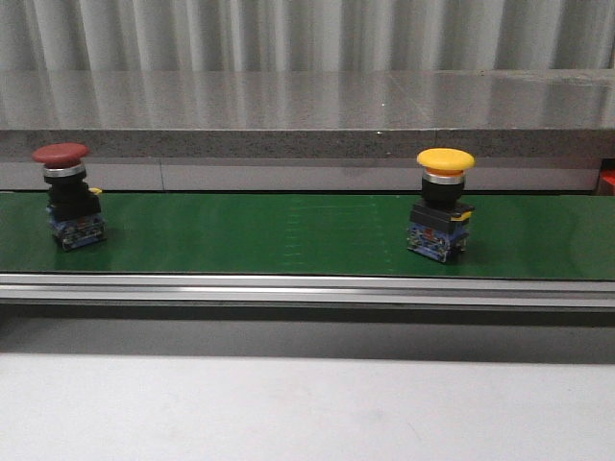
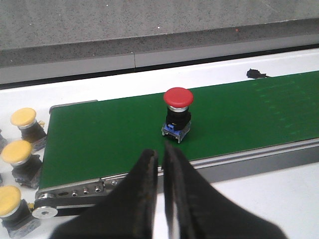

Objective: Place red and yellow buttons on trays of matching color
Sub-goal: 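Grasp the yellow button at the belt's end with the right gripper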

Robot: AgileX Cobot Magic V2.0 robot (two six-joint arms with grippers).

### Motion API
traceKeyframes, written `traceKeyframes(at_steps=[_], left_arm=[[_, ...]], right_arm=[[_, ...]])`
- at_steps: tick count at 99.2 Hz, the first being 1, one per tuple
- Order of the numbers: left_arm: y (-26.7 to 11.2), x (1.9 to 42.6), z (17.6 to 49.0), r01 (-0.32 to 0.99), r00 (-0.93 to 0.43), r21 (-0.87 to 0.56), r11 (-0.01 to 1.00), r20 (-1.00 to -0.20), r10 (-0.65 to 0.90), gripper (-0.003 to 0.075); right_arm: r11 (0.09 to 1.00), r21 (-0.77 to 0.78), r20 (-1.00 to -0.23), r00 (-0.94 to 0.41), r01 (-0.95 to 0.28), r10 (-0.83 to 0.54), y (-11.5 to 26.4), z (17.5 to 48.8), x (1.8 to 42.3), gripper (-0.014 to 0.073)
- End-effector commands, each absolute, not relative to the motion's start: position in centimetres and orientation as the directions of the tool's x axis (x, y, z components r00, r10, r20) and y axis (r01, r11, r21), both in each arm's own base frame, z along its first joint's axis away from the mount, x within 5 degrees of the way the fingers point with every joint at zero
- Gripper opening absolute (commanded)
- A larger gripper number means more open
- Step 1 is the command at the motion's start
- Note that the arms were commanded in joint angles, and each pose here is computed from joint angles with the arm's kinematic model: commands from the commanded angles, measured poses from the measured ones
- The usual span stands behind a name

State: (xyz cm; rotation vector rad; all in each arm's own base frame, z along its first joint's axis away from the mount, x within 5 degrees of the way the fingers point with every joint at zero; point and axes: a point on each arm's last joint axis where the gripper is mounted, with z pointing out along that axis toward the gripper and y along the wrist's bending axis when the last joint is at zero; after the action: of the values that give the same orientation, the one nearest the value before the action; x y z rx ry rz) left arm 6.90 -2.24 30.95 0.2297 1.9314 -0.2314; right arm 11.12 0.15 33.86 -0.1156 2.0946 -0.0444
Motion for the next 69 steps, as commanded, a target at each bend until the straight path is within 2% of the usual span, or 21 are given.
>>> traceKeyframes(at_steps=[1,4,11,39,69], left_arm=[[-2.3,7.1,32.3,0.270,-0.281,-0.065,0.961,-0.960,0.014,-0.0006],[-2.3,7.1,32.3,0.270,-0.281,-0.065,0.961,-0.960,0.014,-0.0005],[-2.3,7.1,32.3,0.270,-0.281,-0.065,0.961,-0.960,0.014,-0.0006],[-2.3,7.1,32.3,0.270,-0.279,-0.065,0.961,-0.960,0.013,-0.0006],[-2.3,7.1,32.3,0.270,-0.279,-0.065,0.961,-0.960,0.013,-0.0005]], right_arm=[[0.992,-0.082,-0.860,-0.496,-0.094,-0.119,0.5,35.6,12.9,0.0465],[0.991,-0.075,-0.849,-0.515,-0.109,-0.121,0.7,35.9,13.4,0.0520],[0.987,-0.052,-0.818,-0.561,-0.151,-0.129,1.4,36.3,14.6,0.0577],[0.958,0.021,-0.671,-0.715,-0.285,-0.198,4.5,36.3,20.1,0.0579],[0.940,0.059,-0.459,-0.845,-0.336,-0.273,7.0,33.1,25.3,0.0579]])
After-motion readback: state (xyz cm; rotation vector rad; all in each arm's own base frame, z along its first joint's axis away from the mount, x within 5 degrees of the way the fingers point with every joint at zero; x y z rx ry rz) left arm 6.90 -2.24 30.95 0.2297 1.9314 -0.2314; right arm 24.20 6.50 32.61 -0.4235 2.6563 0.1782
